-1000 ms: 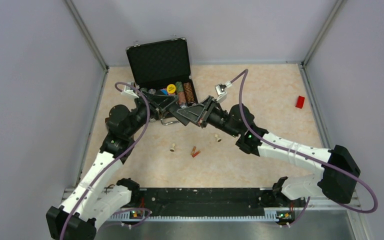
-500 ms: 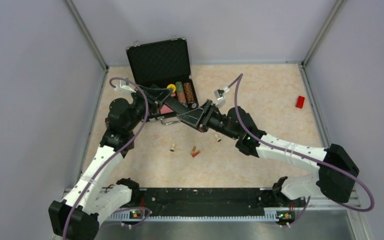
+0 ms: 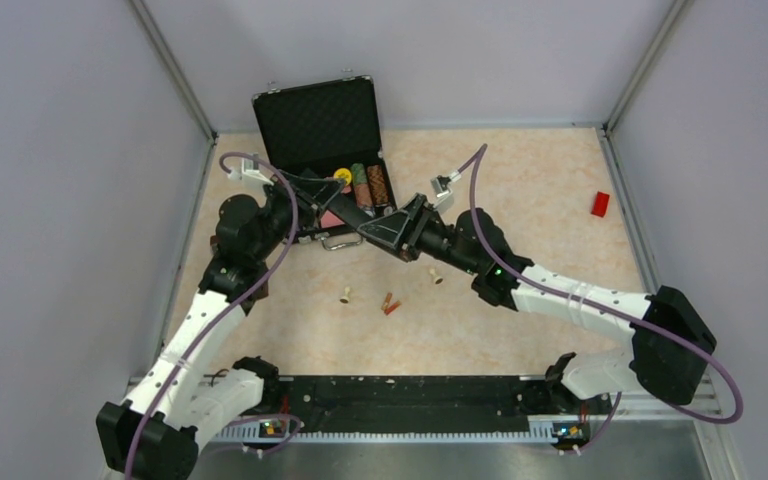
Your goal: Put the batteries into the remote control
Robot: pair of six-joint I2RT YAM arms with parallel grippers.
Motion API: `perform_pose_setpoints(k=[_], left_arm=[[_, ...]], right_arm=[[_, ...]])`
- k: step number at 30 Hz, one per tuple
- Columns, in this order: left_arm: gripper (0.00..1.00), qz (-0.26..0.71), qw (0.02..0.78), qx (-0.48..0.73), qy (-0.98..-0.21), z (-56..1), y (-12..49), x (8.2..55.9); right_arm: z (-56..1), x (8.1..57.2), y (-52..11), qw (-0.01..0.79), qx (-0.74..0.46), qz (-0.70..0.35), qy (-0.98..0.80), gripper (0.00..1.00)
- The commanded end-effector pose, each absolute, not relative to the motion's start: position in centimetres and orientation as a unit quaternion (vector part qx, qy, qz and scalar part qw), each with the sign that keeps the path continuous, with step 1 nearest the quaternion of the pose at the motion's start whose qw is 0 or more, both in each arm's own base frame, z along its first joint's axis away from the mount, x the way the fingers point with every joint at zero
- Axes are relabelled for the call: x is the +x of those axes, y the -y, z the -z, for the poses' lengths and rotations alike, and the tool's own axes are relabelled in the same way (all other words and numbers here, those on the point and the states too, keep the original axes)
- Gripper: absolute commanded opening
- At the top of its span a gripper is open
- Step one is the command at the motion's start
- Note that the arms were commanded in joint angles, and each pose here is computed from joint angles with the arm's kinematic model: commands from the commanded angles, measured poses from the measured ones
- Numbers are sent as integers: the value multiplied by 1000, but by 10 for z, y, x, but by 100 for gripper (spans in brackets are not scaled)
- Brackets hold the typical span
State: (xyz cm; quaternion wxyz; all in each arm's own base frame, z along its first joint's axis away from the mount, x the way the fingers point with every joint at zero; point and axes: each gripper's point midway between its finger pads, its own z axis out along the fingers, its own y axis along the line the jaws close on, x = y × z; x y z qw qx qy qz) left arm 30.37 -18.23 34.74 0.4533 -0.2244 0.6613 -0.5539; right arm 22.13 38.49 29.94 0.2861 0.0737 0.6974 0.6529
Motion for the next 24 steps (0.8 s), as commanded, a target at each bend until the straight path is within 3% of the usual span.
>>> perform_pose_setpoints(k=[1,8,24], left_arm=[[0,555,474,-190,-656,-368,184,299],[0,552,467,-175,-669,-363,188,299],[0,482,532,-98,-689,-365,180,298]], right_arm=[[-313,232,-386,292,73,-663,-685,61],[-299,238,-397,264,86,-662,-697,59],[-289,229,-388,238,106,-641,-722,27]])
